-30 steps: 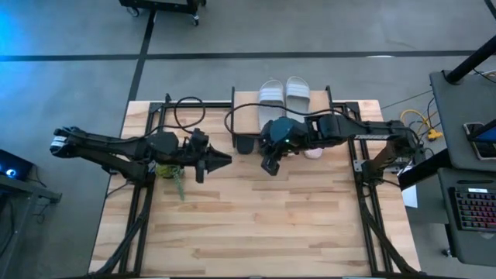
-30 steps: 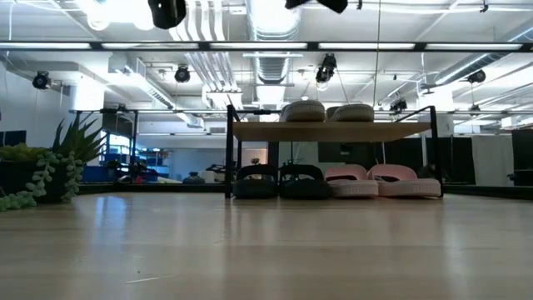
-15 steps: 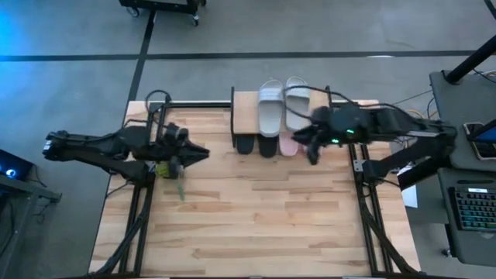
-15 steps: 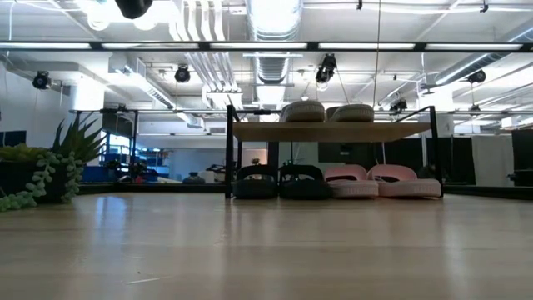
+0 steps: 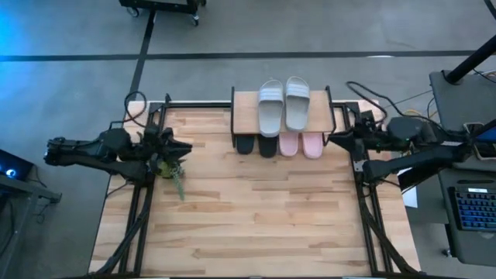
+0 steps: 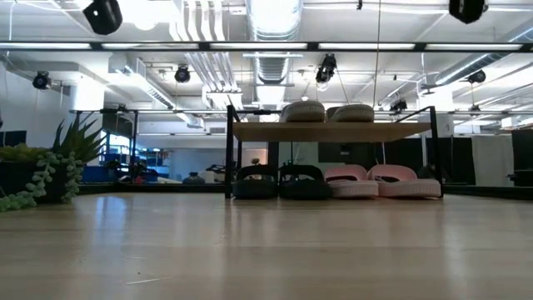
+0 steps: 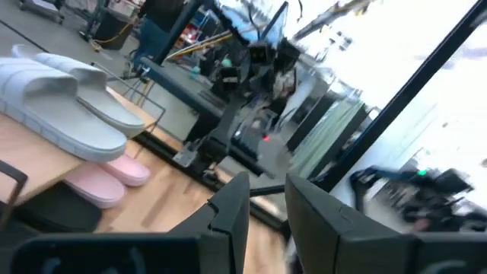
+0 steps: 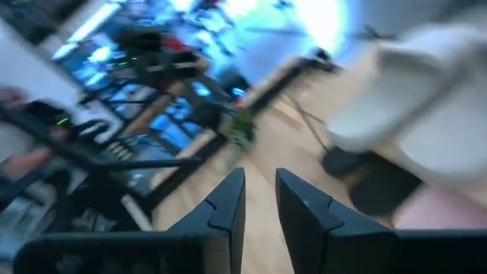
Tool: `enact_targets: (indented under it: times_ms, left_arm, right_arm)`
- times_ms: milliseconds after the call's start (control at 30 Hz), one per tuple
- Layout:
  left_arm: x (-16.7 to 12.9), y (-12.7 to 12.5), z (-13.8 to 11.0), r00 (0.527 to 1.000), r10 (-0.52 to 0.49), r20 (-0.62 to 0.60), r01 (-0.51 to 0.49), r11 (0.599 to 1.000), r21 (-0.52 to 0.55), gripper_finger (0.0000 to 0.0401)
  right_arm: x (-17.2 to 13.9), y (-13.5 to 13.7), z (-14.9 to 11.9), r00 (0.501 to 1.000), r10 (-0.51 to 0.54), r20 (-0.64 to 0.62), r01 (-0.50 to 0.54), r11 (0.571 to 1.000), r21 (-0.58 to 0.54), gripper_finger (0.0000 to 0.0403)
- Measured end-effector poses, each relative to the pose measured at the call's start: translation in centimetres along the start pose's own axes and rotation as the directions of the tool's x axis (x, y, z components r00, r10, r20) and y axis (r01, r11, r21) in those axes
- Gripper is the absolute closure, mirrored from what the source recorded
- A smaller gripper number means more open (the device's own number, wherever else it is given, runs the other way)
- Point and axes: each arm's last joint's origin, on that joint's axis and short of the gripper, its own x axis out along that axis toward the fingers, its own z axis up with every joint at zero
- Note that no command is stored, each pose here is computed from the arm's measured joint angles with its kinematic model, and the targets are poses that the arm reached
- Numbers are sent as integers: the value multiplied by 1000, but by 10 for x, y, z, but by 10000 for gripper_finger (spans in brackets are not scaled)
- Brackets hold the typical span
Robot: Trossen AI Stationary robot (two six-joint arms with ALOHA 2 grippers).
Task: Pick and place slides into the shelf
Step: Return to Home Position
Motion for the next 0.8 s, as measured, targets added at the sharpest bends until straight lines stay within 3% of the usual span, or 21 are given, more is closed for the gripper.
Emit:
enact_targets:
  times_ms: [133,233,300,467,667,800]
  left_arm:
    - [-10,2,-2,999,-39,-14,39,999,-35,329]
    - [-17,2,-3,993,-118,-32,119,992,33,329]
    - [-19,6,-8,993,-117,-35,119,991,60,329]
    - [-23,19,-26,993,-111,-46,116,987,115,329]
    - [-22,36,-52,975,-220,40,204,949,240,329]
    - [-22,50,-73,969,-240,58,213,932,294,329]
  right_arm:
    - [-10,-4,-1,993,96,66,-93,995,-43,335]
    - [-17,-13,-3,993,-1,117,0,1000,7,335]
    - [-21,-18,-6,992,-20,124,16,999,32,335]
    - [-17,-20,-19,983,183,28,-173,959,-224,335]
    - [-3,-31,-44,943,329,51,-290,887,-360,335]
    - [5,-43,-62,929,361,88,-298,865,-404,335]
